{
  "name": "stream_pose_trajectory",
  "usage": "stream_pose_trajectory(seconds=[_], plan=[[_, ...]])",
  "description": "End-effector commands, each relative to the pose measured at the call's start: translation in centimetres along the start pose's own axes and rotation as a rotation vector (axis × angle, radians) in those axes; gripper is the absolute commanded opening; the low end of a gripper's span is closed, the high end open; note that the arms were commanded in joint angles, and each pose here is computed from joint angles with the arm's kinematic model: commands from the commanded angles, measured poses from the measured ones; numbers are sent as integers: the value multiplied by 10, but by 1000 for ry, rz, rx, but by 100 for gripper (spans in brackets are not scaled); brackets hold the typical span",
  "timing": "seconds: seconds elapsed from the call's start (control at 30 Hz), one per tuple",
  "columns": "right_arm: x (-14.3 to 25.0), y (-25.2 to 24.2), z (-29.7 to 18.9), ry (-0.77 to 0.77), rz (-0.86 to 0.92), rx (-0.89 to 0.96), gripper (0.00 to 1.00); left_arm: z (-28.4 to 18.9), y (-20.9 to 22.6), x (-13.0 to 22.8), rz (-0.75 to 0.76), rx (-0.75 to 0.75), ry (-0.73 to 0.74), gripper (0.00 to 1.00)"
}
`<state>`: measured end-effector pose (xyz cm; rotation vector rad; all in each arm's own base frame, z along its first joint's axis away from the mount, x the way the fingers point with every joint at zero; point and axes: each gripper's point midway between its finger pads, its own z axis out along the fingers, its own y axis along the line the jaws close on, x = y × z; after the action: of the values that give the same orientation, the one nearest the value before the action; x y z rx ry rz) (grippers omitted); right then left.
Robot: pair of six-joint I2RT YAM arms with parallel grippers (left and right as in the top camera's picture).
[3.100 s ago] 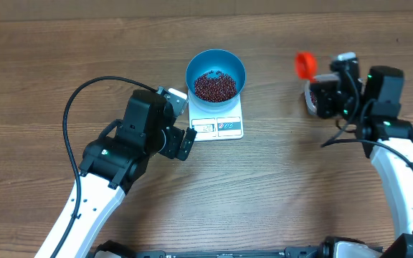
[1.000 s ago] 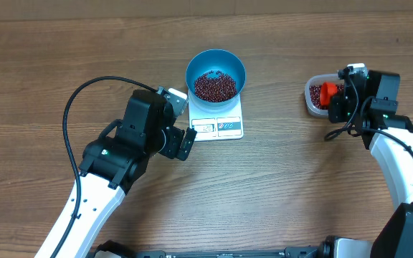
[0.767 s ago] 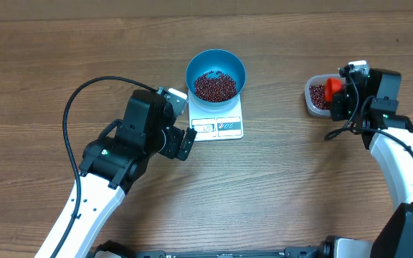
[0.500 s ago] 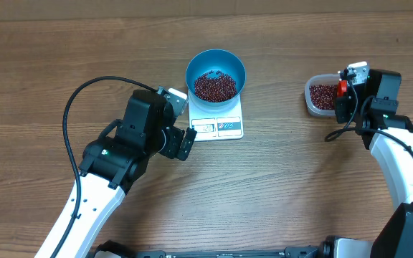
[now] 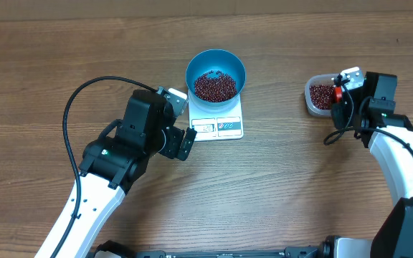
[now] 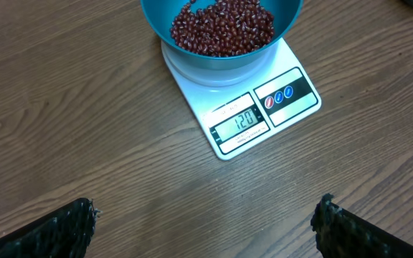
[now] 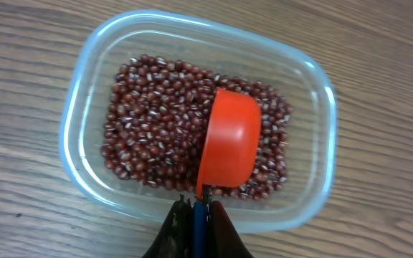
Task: Scoop item into bowl and weigh 150g on scale
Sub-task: 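Dip the red scoop into the beans in the container, right gripper, then drag the red scoop through the beans to fill it, right gripper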
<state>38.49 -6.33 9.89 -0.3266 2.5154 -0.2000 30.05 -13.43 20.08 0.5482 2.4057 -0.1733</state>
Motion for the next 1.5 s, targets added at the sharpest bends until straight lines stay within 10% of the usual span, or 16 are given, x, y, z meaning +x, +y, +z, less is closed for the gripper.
stream_pose_trajectory(seconds=[0.0,1.47], plan=[[2,15,7,-2,32,-84,4,2,0,1,-7,-6,7,100],[5,31,6,-100,423,-527,4,2,0,1,-7,-6,7,100]])
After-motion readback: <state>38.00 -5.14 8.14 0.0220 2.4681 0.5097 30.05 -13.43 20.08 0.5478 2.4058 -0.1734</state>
